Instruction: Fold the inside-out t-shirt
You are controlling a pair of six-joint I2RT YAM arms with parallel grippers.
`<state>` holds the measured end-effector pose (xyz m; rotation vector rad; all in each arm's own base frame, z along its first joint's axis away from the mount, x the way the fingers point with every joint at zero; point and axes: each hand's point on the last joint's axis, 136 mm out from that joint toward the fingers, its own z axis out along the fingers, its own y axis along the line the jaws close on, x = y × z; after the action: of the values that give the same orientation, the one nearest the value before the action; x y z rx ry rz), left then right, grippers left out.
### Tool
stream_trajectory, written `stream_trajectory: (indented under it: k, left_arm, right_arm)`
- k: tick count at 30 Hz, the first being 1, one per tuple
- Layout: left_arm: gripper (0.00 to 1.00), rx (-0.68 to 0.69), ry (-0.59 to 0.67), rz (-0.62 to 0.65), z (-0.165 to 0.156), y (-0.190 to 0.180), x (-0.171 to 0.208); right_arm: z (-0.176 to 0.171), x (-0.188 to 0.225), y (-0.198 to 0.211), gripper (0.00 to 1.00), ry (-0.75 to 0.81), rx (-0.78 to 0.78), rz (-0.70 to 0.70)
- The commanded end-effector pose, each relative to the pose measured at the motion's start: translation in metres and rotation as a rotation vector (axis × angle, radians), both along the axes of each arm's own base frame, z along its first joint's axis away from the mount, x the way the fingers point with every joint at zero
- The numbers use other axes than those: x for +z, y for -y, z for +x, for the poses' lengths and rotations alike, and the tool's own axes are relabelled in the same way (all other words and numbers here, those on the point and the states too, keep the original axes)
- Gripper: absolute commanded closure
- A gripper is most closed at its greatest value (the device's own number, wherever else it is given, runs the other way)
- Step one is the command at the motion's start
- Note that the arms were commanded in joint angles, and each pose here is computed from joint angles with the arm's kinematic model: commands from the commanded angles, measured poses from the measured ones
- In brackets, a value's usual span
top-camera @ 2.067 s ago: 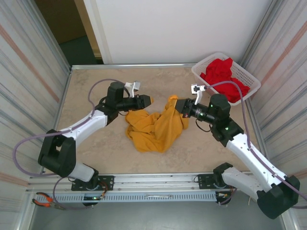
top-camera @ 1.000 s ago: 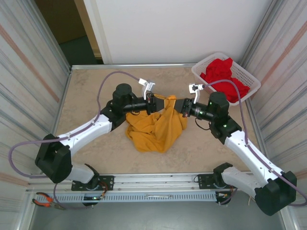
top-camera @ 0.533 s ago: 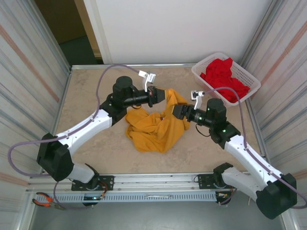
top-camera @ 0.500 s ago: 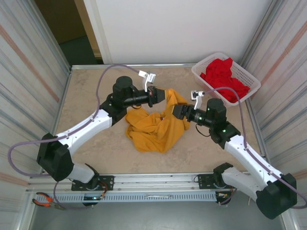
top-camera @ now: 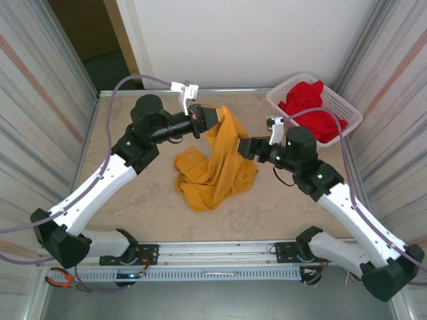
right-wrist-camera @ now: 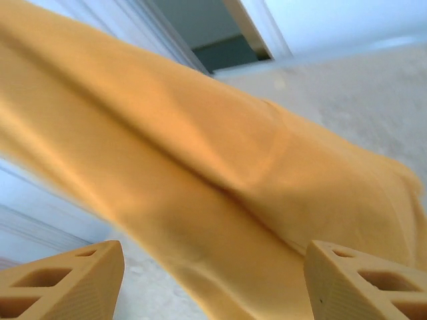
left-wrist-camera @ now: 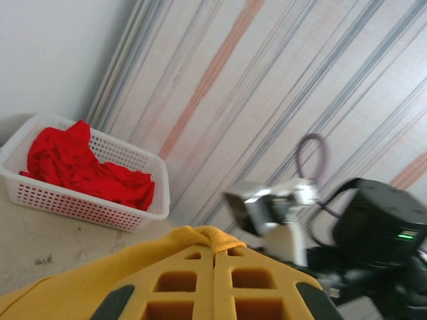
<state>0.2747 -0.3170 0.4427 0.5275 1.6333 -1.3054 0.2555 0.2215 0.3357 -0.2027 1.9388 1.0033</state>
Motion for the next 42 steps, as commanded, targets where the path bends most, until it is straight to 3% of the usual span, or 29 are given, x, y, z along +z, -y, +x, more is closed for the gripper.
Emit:
stream_trajectory:
  k: [1,8,10,12,15,16,18,19,21,24,33,42]
  left_arm:
    - [1.00,0.034,0.023,0.012,0.000,-0.003,0.009]
    - [1.00,0.016,-0.002,0.020,0.001,0.006,0.001]
    - [1.00,0.004,-0.003,0.021,-0.001,0.009,0.001]
    - [1.00,-0.003,-0.013,0.022,-0.001,0.010,-0.002]
    - [1.00,-0.012,-0.024,0.026,0.000,0.013,-0.007]
    - [1.00,-0.017,-0.023,0.033,0.000,0.014,-0.009]
    - [1.00,-0.040,-0.021,0.052,0.001,0.013,-0.014]
    - [0.91,-0.041,-0.011,0.059,0.003,0.010,-0.015]
    - [0.65,0.016,0.020,0.080,0.009,-0.004,-0.021]
    - [0.48,0.112,0.053,0.121,0.021,-0.026,-0.040]
    - [0.42,0.116,0.099,0.273,0.016,-0.022,-0.128]
    - [0.43,0.131,0.273,0.263,-0.019,0.003,-0.112]
  right_arm:
    - [-0.008,0.017,-0.004,0.29,0.070,-0.017,-0.054]
    - [0.014,0.016,-0.041,0.28,0.082,0.014,-0.093]
    - [0.024,0.010,-0.043,0.33,0.079,-0.009,-0.113]
    - [0.032,0.005,-0.042,0.49,0.071,-0.021,-0.117]
    - [0.038,0.000,-0.037,0.92,0.049,-0.023,-0.090]
    - [0.039,-0.001,-0.034,1.00,0.040,-0.017,-0.071]
    - [0.039,-0.003,-0.026,1.00,0.029,-0.018,-0.047]
    - [0.038,-0.003,-0.023,1.00,0.026,-0.015,-0.031]
    - [0.034,-0.003,-0.017,1.00,0.025,-0.009,-0.008]
    - [0.028,-0.004,-0.010,1.00,0.016,0.004,0.009]
    - [0.021,-0.007,-0.005,1.00,-0.003,0.021,0.027]
    - [0.023,-0.010,-0.004,1.00,-0.013,0.009,0.025]
